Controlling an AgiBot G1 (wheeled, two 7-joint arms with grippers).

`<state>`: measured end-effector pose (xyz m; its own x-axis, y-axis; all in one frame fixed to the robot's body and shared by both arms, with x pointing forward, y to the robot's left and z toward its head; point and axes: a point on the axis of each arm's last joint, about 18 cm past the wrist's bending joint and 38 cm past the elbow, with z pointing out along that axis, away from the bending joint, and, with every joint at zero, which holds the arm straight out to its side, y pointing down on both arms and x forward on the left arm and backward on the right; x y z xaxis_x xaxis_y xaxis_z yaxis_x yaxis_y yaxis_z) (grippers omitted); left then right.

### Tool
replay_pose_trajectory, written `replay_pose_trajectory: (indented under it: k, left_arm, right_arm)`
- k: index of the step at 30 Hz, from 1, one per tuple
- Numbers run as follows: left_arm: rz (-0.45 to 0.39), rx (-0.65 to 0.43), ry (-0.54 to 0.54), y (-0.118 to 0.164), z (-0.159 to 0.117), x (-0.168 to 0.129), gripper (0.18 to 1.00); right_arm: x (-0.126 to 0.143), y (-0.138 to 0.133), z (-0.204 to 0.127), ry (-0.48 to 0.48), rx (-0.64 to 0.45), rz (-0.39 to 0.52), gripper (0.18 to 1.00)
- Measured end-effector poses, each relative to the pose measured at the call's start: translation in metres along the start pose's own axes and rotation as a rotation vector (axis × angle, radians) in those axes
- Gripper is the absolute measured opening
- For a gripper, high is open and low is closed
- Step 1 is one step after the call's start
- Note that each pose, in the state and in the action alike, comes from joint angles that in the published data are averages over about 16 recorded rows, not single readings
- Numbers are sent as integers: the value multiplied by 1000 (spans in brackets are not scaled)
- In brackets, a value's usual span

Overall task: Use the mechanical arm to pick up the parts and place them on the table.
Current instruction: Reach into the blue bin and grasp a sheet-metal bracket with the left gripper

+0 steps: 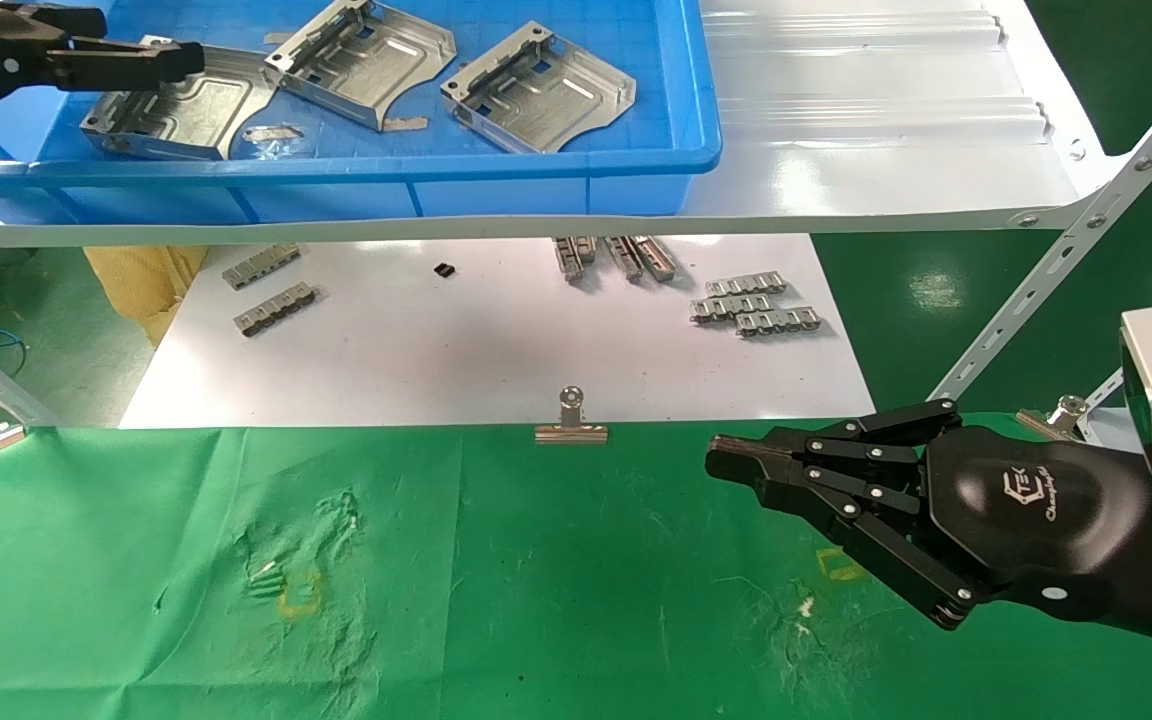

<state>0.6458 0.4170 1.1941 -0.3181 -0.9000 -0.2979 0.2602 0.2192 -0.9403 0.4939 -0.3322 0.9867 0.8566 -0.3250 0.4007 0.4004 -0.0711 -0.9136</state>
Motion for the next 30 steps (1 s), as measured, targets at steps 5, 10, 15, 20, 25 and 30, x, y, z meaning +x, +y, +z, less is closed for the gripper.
replay_pose_trajectory:
  k: [5,10,15,20,25,30]
  left_arm:
    - [0,-26,-18,3,5,0,972]
    - [-3,-45,-30,6,9,0,928]
    - [-4,-55,-38,7,10,1,855]
    - [-5,-58,-40,8,10,2,762]
    - [-3,-60,-42,9,10,2,642]
    - [3,-58,-51,9,8,1,529]
  right_arm:
    - [0,0,0,0,0,0,191]
    - [0,0,0,0,0,0,191]
    - [0,0,0,0,0,0,191]
    - [0,0,0,0,0,0,191]
    - [0,0,0,0,0,0,191]
    - [0,0,0,0,0,0,191]
